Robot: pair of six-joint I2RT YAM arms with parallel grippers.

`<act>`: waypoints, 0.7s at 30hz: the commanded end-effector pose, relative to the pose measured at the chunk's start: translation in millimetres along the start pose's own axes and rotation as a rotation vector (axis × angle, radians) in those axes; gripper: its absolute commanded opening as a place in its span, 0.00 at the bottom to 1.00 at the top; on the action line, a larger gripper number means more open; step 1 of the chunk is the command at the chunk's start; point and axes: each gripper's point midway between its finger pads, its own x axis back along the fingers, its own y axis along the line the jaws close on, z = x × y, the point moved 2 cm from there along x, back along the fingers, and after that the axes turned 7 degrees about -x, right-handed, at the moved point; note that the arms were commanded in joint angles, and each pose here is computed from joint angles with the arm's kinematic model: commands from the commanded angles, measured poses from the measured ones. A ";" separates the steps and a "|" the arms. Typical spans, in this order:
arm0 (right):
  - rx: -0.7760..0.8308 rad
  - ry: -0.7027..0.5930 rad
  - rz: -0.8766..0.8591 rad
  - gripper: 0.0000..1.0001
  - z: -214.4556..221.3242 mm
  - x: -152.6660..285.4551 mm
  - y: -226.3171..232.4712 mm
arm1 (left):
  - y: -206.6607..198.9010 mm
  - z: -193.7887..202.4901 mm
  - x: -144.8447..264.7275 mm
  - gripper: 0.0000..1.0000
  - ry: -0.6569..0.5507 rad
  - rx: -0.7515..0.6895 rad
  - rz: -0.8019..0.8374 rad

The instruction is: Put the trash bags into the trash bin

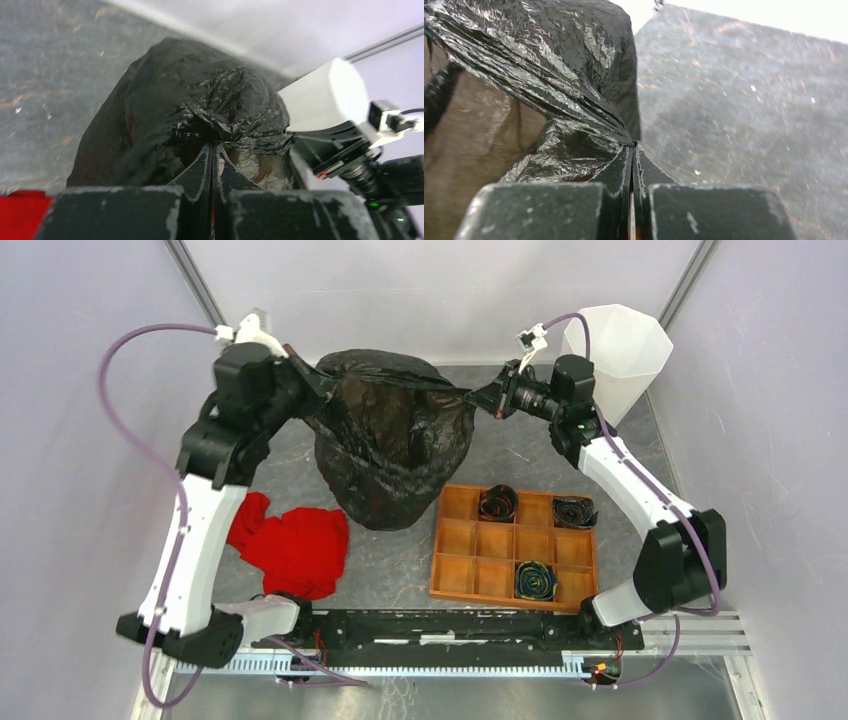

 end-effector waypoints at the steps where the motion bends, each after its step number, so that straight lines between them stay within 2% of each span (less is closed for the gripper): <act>1: 0.056 -0.024 0.084 0.00 -12.5 -1.5 -15.6 | -0.4 -0.9 -2.3 0.02 0.027 -0.094 0.007; 7: 0.149 -0.099 0.080 0.00 -54.0 -1.7 2.4 | -1.7 -32.2 8.2 0.02 -0.049 -0.150 -0.037; 12: 0.205 -0.172 0.124 0.00 -72.0 7.7 7.9 | -4.1 -50.3 15.0 0.02 -0.113 -0.152 -0.052; 18: 0.137 -0.232 0.031 0.00 -70.1 6.0 19.6 | 10.1 -29.3 -5.0 0.08 -0.065 -0.149 -0.101; 21: 0.123 -0.247 0.048 0.00 -68.9 6.9 16.0 | 20.1 -16.6 -7.4 0.11 -0.030 -0.163 -0.130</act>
